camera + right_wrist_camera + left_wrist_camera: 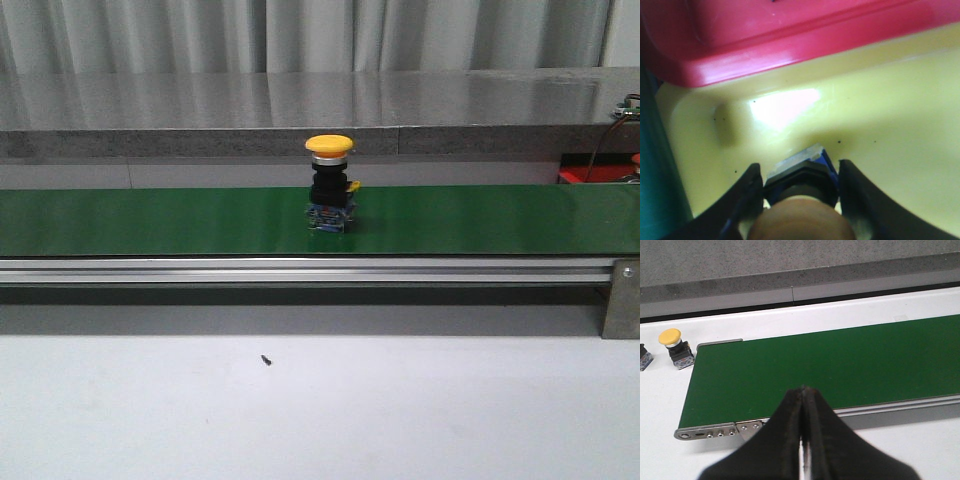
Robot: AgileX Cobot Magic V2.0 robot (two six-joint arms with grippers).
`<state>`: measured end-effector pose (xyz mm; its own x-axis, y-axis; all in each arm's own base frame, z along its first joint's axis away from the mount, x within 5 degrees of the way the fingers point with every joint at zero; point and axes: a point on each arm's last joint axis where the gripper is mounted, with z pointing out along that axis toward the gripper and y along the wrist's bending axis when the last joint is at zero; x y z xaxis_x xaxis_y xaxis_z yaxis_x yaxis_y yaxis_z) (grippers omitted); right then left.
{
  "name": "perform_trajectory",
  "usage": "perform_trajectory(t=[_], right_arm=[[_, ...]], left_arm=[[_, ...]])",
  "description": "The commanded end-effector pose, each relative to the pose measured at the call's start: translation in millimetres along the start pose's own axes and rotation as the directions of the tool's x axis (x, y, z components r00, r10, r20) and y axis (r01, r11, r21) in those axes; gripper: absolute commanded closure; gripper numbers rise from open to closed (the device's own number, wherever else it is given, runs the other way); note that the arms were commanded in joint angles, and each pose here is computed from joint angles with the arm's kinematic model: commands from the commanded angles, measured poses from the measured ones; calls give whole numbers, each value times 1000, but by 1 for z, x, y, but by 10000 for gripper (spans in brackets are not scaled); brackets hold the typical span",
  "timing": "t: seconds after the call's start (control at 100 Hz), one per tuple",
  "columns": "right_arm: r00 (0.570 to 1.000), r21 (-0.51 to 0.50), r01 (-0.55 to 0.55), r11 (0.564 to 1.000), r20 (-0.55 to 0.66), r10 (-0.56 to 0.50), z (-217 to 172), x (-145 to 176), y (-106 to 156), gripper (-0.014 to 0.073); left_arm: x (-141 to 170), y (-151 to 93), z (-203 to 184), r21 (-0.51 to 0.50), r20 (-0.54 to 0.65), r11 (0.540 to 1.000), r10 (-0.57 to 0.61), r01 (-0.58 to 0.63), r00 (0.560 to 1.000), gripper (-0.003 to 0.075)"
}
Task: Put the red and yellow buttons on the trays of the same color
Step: 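Carry the yellow button into the yellow tray and open the right gripper, then lower the right gripper over the second yellow button on the belt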
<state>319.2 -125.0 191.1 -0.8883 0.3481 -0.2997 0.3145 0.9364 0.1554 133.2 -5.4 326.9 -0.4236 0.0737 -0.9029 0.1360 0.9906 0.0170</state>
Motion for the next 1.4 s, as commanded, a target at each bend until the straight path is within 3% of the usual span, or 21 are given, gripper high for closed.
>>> perform_trajectory(t=[0.0,0.22,0.4,0.56,0.76,0.9,1.14,1.26,1.39], right_arm=[[997,-2,3,1000,83,-3,-20,-9,3,251],[997,-3,4,1000,79,-3,-20,-8,3,63],[994,-7,15,1000,113,-14,-38,-12,6,60],[977,-6,43,999,208,-41,-80,-16,16,60],[956,-34,194,980,231,-181,-127,-6,49,60],[921,-69,332,941,240,-307,-144,5,86,60],[812,-129,570,811,236,-533,-143,28,156,60],[753,-124,646,754,270,-601,-138,35,182,60],[719,-132,687,715,271,-640,-128,40,200,60]], left_arm=[[-15,1,-4,-17,96,1000,-15,16,995,739],[-15,1,-4,-17,96,1000,-15,16,995,740],[-15,1,-4,-17,96,1000,-15,16,995,739],[-15,1,-4,-18,98,1000,-15,16,995,740],[-15,1,-4,-18,98,1000,-15,16,995,740],[-15,1,-4,-19,100,1000,-15,16,995,740],[-15,1,-4,-19,100,1000,-15,16,995,740],[-15,1,-4,-19,100,1000,-15,16,995,740],[-15,1,-4,-18,98,1000,-15,16,995,740]])
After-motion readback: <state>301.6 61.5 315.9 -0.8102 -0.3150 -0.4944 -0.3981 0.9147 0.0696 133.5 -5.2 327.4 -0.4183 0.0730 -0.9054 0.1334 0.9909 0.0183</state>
